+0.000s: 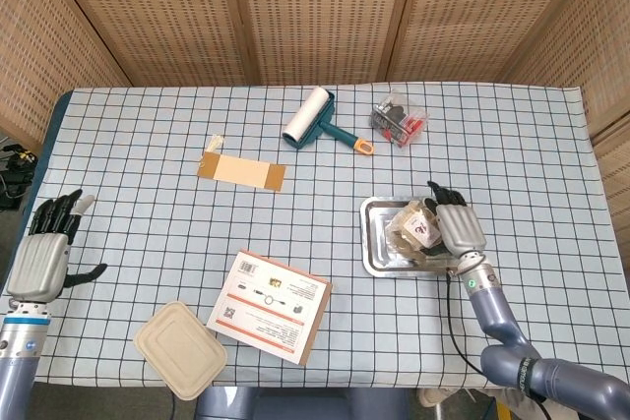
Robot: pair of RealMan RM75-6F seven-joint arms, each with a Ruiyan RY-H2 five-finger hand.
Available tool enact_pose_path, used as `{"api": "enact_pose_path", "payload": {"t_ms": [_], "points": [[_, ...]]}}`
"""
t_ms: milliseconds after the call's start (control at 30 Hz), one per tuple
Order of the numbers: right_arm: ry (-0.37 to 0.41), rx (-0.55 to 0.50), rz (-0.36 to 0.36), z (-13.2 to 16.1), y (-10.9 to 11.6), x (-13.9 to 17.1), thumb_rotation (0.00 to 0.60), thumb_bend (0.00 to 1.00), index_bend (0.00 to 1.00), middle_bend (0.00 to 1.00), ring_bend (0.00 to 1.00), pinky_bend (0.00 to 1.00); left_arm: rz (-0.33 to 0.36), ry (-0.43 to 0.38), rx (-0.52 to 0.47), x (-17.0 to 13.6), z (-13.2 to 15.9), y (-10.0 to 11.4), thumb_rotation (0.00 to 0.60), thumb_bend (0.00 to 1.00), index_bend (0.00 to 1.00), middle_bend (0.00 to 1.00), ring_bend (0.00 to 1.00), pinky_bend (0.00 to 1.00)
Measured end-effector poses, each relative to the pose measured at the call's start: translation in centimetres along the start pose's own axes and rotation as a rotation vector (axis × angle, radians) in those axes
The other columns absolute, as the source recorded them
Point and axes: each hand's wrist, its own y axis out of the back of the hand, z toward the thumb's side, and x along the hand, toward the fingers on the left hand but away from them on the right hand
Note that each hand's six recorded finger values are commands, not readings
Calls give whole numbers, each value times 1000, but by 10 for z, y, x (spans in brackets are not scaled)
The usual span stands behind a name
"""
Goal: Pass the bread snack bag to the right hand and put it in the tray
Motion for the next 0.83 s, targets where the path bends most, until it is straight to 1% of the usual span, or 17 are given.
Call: {"api": "enact_pose_path", "payload": {"t_ms": [133, 233, 367, 500, 633, 833], "points": [[-17, 18, 1, -4, 3, 8, 600, 102, 109, 0, 0, 0, 7, -1, -6, -1, 0, 2, 600, 116, 0, 0, 0, 0], [-31, 24, -16, -8, 8, 16, 600, 103, 106, 0, 0, 0, 13, -4, -8, -3, 0, 4, 600, 116, 0, 0, 0, 0], [-54, 35, -47, -18, 17, 28, 600, 102, 106, 0, 0, 0, 23, -9, -10, -6, 1, 6, 600, 116, 0, 0, 0, 0], [-65, 44, -94, -29, 29, 48, 600, 103, 94, 0, 0, 0, 37, -13, -8, -11, 0, 9, 600, 116, 0, 0, 0, 0], [-50, 48, -145, -37, 39, 73, 600, 100, 62, 0, 0, 0, 47, -16, 1, -20, -2, 10, 600, 117, 0, 0, 0, 0], [-4, 45, -220, -52, 49, 119, 600, 98, 31, 0, 0, 0, 40, -4, 35, -32, -12, 5, 600, 116, 0, 0, 0, 0]]}}
